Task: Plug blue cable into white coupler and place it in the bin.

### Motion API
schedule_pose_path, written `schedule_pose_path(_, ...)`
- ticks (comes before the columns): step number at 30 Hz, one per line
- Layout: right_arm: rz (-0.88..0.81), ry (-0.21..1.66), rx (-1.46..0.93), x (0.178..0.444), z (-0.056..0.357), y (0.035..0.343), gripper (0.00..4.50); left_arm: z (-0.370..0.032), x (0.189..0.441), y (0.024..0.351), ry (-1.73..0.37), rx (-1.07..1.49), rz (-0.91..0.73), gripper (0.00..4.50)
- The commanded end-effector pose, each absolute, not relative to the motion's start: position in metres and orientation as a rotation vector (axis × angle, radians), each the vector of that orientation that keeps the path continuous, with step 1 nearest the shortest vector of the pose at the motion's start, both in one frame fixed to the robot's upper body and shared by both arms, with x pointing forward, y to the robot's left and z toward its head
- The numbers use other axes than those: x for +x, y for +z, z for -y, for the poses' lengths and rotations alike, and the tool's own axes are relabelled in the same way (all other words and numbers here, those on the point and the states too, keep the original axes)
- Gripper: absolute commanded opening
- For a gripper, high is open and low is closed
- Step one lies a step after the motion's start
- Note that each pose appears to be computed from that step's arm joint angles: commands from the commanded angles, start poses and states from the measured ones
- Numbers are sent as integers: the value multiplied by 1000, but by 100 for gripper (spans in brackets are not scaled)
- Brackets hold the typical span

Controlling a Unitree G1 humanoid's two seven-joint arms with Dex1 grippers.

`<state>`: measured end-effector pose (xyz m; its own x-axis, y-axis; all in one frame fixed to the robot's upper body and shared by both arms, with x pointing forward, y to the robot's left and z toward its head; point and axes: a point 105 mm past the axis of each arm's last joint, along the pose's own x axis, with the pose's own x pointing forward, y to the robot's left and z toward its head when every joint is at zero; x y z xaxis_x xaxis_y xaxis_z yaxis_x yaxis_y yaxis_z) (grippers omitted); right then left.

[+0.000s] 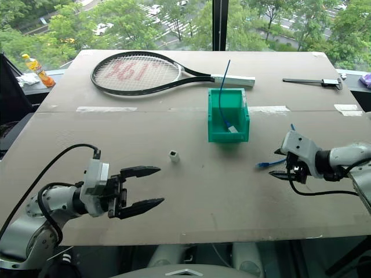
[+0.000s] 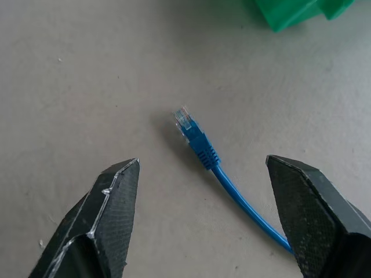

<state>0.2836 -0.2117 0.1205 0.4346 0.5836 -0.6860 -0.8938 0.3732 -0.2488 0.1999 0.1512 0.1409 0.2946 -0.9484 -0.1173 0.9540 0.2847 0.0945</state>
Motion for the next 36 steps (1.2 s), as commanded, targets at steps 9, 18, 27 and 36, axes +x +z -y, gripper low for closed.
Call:
schedule_pose_path(9, -554, 1052, -765, 310, 205, 104, 311, -140, 194, 152, -1294, 183, -11, 410)
schedule_pose_path(18, -550, 1124, -772, 306, 192, 104, 3, -138, 195, 151, -1278, 177, -7, 410)
schedule_pose_path(27, -455, 1280, -754, 293, 107, 112, 3, -139, 196, 145, -1258, 169, -22, 410)
schedule_pose_path(36, -461, 1348, -781, 293, 84, 88, 204, -133, 205, 136, -1225, 253, -41, 410)
